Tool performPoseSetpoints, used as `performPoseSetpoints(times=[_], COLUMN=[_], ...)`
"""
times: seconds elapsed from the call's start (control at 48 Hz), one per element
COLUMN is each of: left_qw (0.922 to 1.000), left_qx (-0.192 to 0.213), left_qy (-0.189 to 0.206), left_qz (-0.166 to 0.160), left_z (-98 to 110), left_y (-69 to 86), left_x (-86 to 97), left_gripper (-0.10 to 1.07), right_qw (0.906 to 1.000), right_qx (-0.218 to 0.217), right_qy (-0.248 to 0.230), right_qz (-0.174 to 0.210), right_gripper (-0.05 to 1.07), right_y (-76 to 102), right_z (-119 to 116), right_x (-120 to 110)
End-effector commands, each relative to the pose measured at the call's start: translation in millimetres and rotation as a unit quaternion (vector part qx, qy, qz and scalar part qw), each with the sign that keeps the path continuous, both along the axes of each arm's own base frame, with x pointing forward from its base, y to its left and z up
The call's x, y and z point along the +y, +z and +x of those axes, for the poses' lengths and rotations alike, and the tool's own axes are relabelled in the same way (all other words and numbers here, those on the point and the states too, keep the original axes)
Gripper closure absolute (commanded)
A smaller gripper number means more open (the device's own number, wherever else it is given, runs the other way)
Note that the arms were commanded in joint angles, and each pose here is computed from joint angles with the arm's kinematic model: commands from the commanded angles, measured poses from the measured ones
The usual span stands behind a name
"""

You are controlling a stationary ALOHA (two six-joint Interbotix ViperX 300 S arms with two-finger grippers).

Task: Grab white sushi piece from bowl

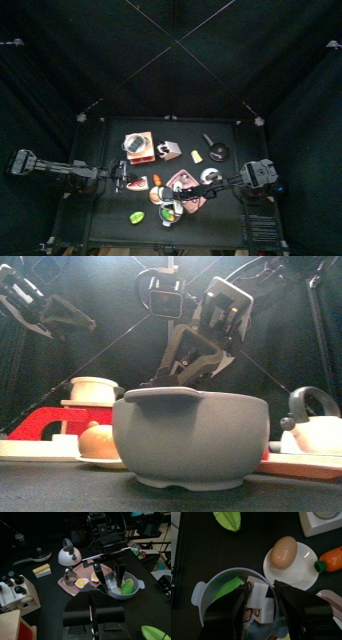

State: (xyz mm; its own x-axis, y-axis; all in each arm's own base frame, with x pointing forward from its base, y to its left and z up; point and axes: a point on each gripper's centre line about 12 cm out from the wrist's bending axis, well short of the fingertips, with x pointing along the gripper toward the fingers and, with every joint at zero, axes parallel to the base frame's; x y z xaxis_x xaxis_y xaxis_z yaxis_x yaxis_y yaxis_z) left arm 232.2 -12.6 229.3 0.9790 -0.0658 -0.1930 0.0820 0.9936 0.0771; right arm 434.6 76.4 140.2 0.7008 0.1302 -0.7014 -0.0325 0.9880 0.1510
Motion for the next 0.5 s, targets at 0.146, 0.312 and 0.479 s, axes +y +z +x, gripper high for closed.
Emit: performPoseSetpoints(times=[0.146, 0.312, 0.479], left_qw=[0.9999, 0.9999, 0.9999], left_qx=[-0.01, -0.011, -0.01], left_qy=[0.001, 0.001, 0.001], left_qz=[-0.001, -0.001, -0.001], left_z=[2.4, 2.2, 2.4], left_y=[5.4, 5.7, 5.4], left_x=[0.6, 0.6, 0.6], left_gripper=[1.0, 1.0, 1.0], right_qw=[0.9998, 0.9998, 0.9993], right_qx=[-0.017, -0.02, -0.036], right_qy=[0.004, 0.007, 0.005], right_qz=[-0.002, -0.004, 0.001], right_gripper=[0.38, 0.46, 0.47], right_y=[18.4, 25.5, 44.7], right_z=[6.9, 7.9, 8.3], right_x=[0.5, 0.7, 0.9])
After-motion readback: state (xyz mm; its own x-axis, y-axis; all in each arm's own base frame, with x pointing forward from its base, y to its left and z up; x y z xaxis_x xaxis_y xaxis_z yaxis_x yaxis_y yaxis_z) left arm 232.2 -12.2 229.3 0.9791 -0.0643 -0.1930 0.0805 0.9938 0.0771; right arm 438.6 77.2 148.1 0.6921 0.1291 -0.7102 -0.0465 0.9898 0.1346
